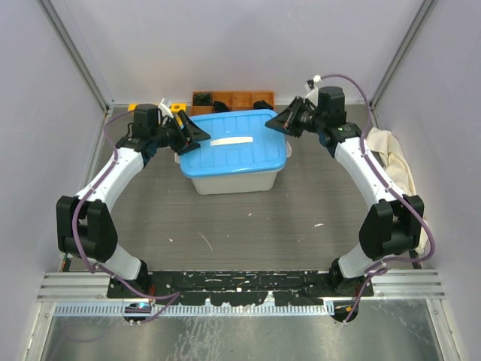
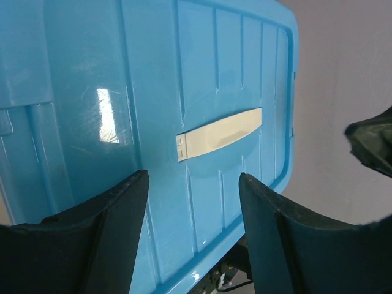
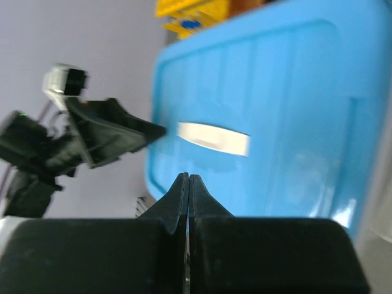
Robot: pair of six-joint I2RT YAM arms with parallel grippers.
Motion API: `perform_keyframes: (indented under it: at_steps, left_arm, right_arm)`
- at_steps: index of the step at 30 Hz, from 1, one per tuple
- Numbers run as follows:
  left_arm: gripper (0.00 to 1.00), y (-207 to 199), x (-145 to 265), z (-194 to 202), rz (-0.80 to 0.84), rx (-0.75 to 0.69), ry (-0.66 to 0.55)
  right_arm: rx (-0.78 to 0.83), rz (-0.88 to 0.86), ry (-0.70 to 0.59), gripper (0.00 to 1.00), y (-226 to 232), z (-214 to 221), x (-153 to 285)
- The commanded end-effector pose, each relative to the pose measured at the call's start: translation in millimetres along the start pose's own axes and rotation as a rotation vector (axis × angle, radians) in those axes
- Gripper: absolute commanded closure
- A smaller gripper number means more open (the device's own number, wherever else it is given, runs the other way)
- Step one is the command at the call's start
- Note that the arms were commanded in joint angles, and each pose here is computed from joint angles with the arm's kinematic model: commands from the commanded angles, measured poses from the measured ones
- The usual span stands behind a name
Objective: Organize the chemistry lab equipment
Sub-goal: Close the lid of the storage box.
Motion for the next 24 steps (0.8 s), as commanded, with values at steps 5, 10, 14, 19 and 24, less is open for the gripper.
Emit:
perform_keyframes:
  at_steps: [5, 10, 14, 19, 24]
  left_arm:
    - [0.37, -0.5, -4.1, -0.5, 0.034, -0.023, 0.007]
    - [0.37, -3.8, -4.9, -1.6, 0.044, -0.021, 0.011]
    - [0.37, -4.1, -5.4, -1.0, 0.050, -0.014, 0.017]
    - [0.38, -2.3, -5.9, 1.0, 0.051, -0.009, 0.023]
    - [0.37, -3.2, -5.5, 0.4, 0.057, -0.007, 0.018]
  right_arm:
    - [-0.031, -0.209, -0.021, 0.99, 32.2, -18.3, -6.3]
    - [-0.126, -0.040, 0.095, 0.99, -26.3, 33.3, -28.4]
    - [-0.161, 0.078, 0.182, 0.99, -60.3, 61.2, -40.0]
    - [-0.153, 0.106, 0.198, 0.99, -69.8, 66.8, -44.5]
    - [-0.101, 0.000, 0.082, 0.99, -35.3, 31.1, -35.6]
Point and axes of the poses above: each gripper's point midway between its finger pads, its own x axis back along the fingers, its own y axis along the line the jaws close on, z = x × y, the point moved 6 cm from there along x, back along the fingers, and after that the axes turned 12 degrees about x, right-handed, at the moved point
